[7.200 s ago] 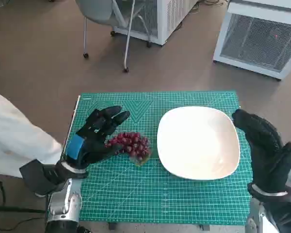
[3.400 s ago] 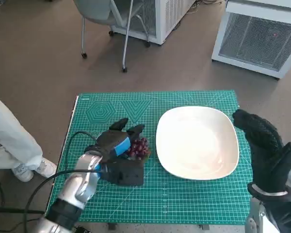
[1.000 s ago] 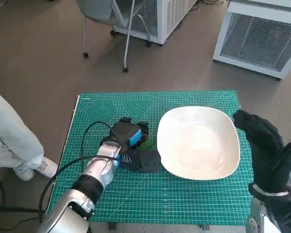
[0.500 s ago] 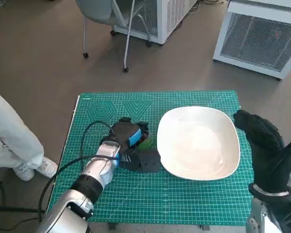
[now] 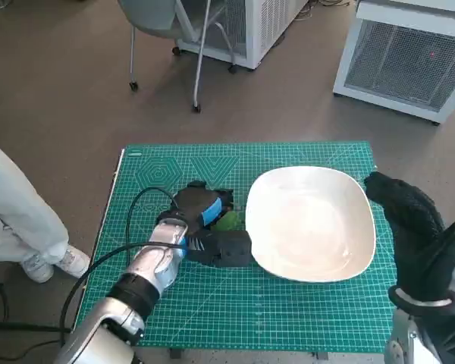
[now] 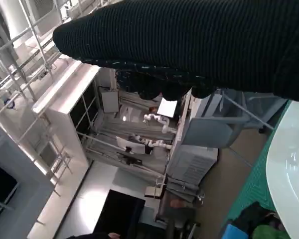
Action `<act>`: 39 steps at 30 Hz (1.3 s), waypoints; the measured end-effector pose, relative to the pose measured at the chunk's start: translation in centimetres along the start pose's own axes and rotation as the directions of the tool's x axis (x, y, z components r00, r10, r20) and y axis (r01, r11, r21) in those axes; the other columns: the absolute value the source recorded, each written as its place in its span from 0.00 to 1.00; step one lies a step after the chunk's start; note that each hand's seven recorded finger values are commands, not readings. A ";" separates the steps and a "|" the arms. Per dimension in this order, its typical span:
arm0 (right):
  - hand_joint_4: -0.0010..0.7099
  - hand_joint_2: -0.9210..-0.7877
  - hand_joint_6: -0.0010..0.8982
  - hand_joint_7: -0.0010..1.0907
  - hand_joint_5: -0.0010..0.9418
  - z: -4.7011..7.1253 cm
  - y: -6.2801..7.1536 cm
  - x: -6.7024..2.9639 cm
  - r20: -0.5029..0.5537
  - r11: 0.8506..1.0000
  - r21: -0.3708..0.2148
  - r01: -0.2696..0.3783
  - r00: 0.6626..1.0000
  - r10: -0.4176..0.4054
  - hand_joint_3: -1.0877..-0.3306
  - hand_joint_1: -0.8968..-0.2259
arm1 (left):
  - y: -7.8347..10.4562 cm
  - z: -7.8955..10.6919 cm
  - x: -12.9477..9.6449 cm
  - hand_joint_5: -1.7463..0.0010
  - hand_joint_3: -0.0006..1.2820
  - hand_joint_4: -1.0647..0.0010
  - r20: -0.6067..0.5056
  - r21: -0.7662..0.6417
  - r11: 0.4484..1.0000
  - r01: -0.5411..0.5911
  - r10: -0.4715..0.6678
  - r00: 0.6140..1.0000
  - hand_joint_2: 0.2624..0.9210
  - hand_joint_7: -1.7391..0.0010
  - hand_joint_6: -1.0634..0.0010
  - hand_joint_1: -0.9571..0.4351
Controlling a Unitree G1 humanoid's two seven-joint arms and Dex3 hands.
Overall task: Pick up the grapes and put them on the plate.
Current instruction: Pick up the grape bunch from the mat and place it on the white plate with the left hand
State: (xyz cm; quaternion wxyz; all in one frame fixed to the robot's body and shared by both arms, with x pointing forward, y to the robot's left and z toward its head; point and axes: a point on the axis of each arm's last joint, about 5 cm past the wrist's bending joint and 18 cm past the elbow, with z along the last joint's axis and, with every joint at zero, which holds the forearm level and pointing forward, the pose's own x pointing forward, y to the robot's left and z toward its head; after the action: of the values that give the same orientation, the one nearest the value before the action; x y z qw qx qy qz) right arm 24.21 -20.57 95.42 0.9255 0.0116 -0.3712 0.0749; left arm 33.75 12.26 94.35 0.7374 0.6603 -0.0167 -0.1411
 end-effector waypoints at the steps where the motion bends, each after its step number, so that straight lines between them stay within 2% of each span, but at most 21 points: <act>1: 0.79 0.00 0.21 0.62 0.00 0.0 0.0 0.00 0.000 1.000 0.000 0.000 1.000 0.000 0.72 0.61 | 0.2 0.1 -0.1 0.08 0.38 0.55 0.006 -0.001 1.000 -0.009 0.009 1.000 0.74 0.38 0.42 0.69; 5: 0.79 0.00 0.21 0.62 0.00 0.0 0.0 0.02 0.002 1.000 0.000 0.000 1.000 0.000 0.72 0.61 | 1.2 0.8 -0.6 0.21 0.19 0.44 0.038 0.001 0.999 -0.051 0.051 0.998 0.92 0.34 0.47 0.69; 9: 0.80 0.00 0.21 0.62 0.00 0.0 0.0 0.06 0.004 1.000 0.000 0.000 1.000 0.000 0.72 0.61 | 2.2 1.5 -1.2 0.31 0.11 0.37 0.078 0.009 0.995 -0.104 0.103 0.992 0.98 0.29 0.49 0.69; 14: 0.80 0.00 0.21 0.62 0.00 0.0 0.0 0.11 0.007 1.000 0.000 0.000 1.000 0.000 0.72 0.61 | 3.5 2.5 -2.4 0.35 0.08 0.32 0.137 0.010 0.981 -0.192 0.189 0.972 1.00 0.29 0.49 0.69; 19: 0.80 0.00 0.21 0.62 0.00 0.0 0.0 0.14 0.008 1.000 0.000 -0.001 1.000 0.001 0.72 0.61 | 4.9 3.2 -3.9 0.34 0.06 0.29 0.191 0.000 0.954 -0.301 0.296 0.936 1.00 0.34 0.46 0.69; 23: 0.80 0.00 0.21 0.62 0.00 0.0 0.0 0.13 0.007 1.000 0.000 -0.001 1.000 0.001 0.72 0.61 | 6.1 3.4 -4.9 0.31 0.04 0.29 0.230 -0.010 0.919 -0.395 0.386 0.893 1.00 0.40 0.41 0.69; 26: 0.80 0.00 0.21 0.62 0.00 0.0 0.0 0.13 0.007 1.000 0.000 0.000 1.000 0.000 0.72 0.61 | 6.7 3.4 -5.3 0.31 0.04 0.32 0.241 -0.022 0.901 -0.434 0.426 0.872 1.00 0.39 0.39 0.69; 30: 0.80 0.00 0.22 0.62 0.00 0.0 0.1 0.12 0.008 1.000 -0.001 0.000 1.000 0.000 0.72 0.61 | 7.0 3.3 -5.4 0.32 0.05 0.36 0.244 -0.029 0.898 -0.439 0.432 0.868 1.00 0.35 0.38 0.69; 35: 0.80 0.00 0.22 0.62 0.00 0.0 0.1 0.12 0.011 1.000 -0.003 0.000 1.000 0.000 0.72 0.61 | 7.0 3.4 -5.4 0.31 0.06 0.39 0.244 -0.027 0.913 -0.408 0.401 0.883 1.00 0.33 0.40 0.69; 39: 0.80 0.00 0.22 0.62 0.00 0.0 0.1 0.11 0.013 1.000 -0.004 0.001 1.000 -0.001 0.72 0.61 | 6.9 4.0 -5.3 0.29 0.06 0.35 0.252 -0.038 0.923 -0.382 0.379 0.890 0.99 0.39 0.39 0.69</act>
State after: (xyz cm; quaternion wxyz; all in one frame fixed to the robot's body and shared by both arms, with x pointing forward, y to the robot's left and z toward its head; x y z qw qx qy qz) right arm 24.25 -20.48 95.52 0.9230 0.0104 -0.3775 0.0736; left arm 29.10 10.24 102.47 0.7382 0.6252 -0.2411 -0.0776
